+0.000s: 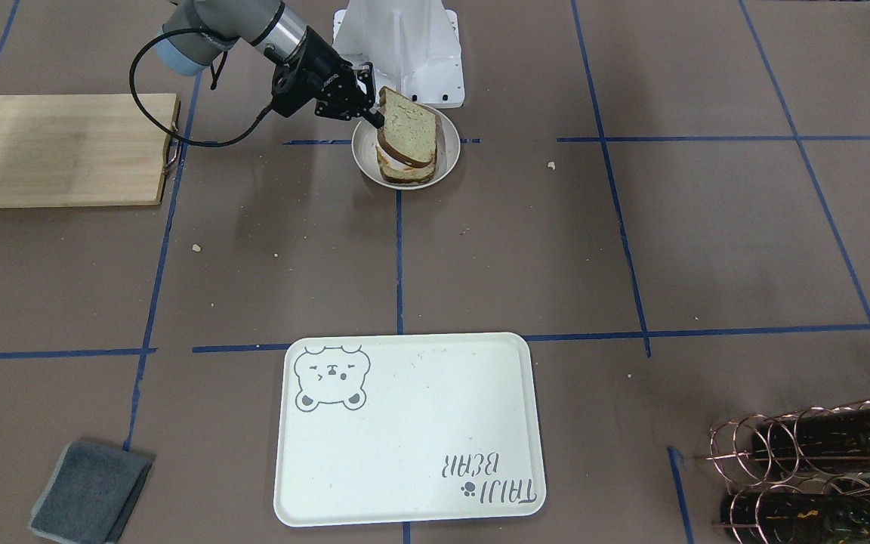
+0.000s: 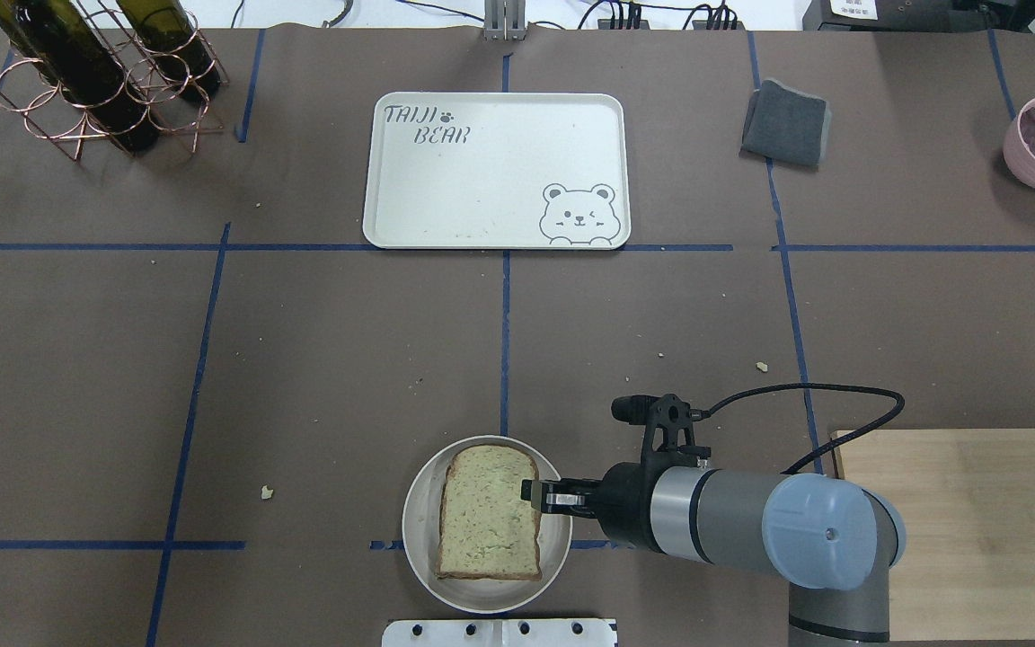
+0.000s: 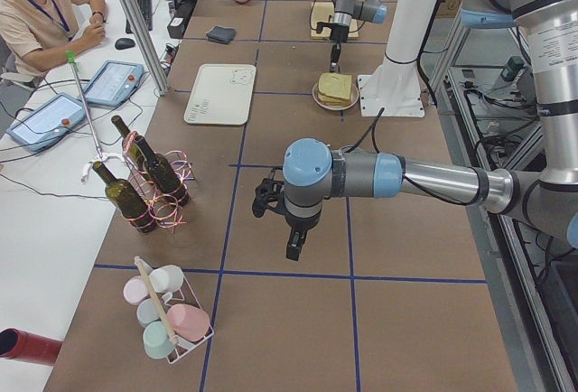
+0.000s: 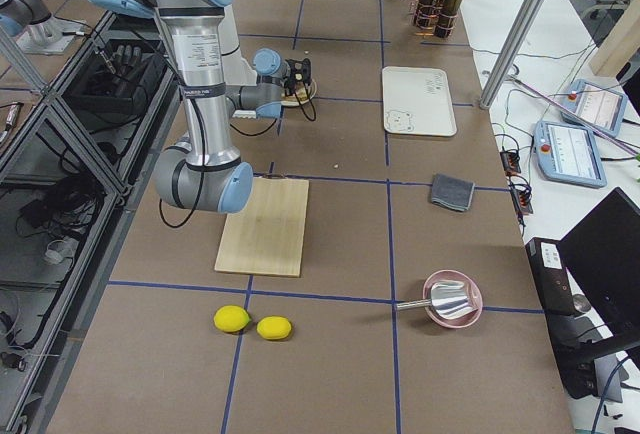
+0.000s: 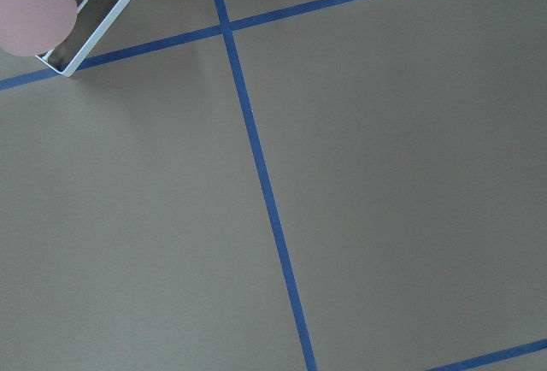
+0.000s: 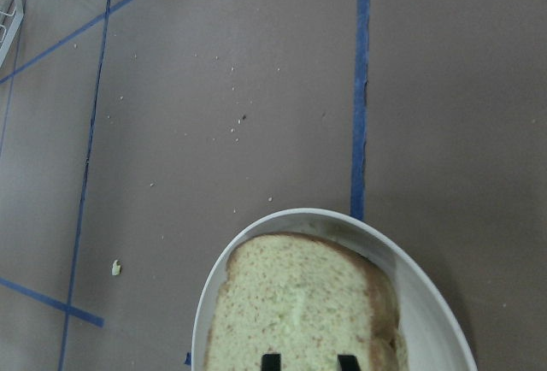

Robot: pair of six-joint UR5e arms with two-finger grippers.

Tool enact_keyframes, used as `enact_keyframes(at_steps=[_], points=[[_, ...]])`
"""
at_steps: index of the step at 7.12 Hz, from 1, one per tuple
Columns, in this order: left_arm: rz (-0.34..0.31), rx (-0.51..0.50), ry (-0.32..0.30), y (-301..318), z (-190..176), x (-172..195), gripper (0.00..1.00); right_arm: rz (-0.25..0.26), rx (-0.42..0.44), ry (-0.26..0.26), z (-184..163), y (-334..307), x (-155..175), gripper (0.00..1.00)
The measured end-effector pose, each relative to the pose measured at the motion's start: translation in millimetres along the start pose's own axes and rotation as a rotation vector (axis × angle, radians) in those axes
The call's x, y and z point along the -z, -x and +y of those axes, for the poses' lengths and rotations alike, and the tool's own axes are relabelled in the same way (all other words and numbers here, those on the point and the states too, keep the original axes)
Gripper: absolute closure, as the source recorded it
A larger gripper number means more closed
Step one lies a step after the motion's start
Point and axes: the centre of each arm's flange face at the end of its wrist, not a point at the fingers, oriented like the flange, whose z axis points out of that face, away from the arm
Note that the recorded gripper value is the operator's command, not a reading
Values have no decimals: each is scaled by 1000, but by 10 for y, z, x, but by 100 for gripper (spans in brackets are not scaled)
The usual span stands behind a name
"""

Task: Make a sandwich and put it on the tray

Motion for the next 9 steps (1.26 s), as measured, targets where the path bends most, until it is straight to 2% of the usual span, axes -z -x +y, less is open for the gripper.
enact_keyframes(at_steps=[1,2,4,5,6,7,9], points=[[0,0,0,8,-3,-7,0,30,0,-14,-123,-14,26,0],[1,0,1,22,-16,-17,0,88,-7,-17,-320,-17,92,0],[-8,-27,-22,-27,-102,49,0,268,-53,-1,-1027,-192,365,0],[-21,-75,-61,-96,-203,119,0,376,-40,15,-1364,-357,512,0],[-40,-147,-119,-194,-362,209,0,476,6,32,-1652,-534,689,0],[-59,-233,-199,-327,-577,356,0,550,38,49,-1936,-754,939,0],[-103,-450,-405,-595,-925,646,0,656,125,86,-2331,-1446,1579,0]])
